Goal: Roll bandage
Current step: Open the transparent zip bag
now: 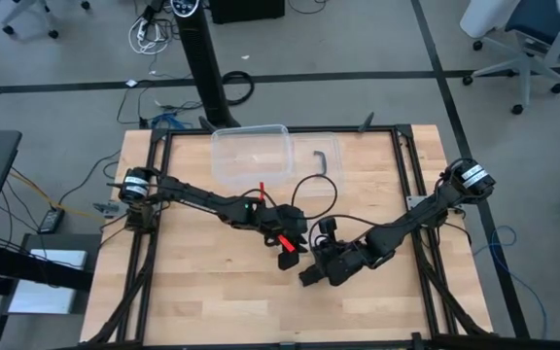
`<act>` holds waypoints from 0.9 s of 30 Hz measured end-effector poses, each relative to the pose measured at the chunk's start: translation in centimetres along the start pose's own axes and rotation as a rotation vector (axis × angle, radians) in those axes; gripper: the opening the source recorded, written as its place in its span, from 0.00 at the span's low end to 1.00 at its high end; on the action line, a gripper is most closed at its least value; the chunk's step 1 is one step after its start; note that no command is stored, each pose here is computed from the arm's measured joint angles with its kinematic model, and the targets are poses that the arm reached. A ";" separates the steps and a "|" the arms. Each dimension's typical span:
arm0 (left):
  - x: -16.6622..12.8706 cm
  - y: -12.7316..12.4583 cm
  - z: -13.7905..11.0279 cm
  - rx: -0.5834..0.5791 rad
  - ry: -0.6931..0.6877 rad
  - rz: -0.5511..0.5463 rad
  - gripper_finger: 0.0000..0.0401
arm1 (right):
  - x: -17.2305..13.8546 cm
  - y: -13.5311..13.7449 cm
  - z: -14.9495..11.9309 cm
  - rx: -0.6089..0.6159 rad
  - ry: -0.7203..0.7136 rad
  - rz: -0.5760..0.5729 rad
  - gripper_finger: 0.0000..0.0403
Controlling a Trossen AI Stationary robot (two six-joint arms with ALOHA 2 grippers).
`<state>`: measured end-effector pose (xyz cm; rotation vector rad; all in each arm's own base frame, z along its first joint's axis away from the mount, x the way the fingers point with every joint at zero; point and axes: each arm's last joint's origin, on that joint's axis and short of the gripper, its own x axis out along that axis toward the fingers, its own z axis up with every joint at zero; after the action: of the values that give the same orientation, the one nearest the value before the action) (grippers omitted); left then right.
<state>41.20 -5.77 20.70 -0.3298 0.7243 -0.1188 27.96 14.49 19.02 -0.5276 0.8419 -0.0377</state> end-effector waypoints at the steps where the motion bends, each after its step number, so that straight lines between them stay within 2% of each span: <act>1: 0.0 0.0 0.0 0.000 0.000 0.001 0.33 | 0.0 0.0 0.0 0.000 0.000 0.000 0.00; 19: 0.7 0.5 -0.6 -0.006 0.044 0.065 0.32 | 0.0 0.0 0.0 -0.001 0.001 0.000 0.00; 22: 0.7 0.4 -0.6 -0.001 0.058 0.068 0.28 | 0.0 0.0 0.0 0.000 0.001 0.000 0.00; 27: 0.7 0.2 -0.6 0.020 0.070 0.035 0.15 | 0.1 -0.1 0.1 -0.004 -0.003 -0.002 0.00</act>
<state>41.35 -5.83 19.79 -0.2948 0.7978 -0.1044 28.06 14.41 19.05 -0.5318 0.8383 -0.0369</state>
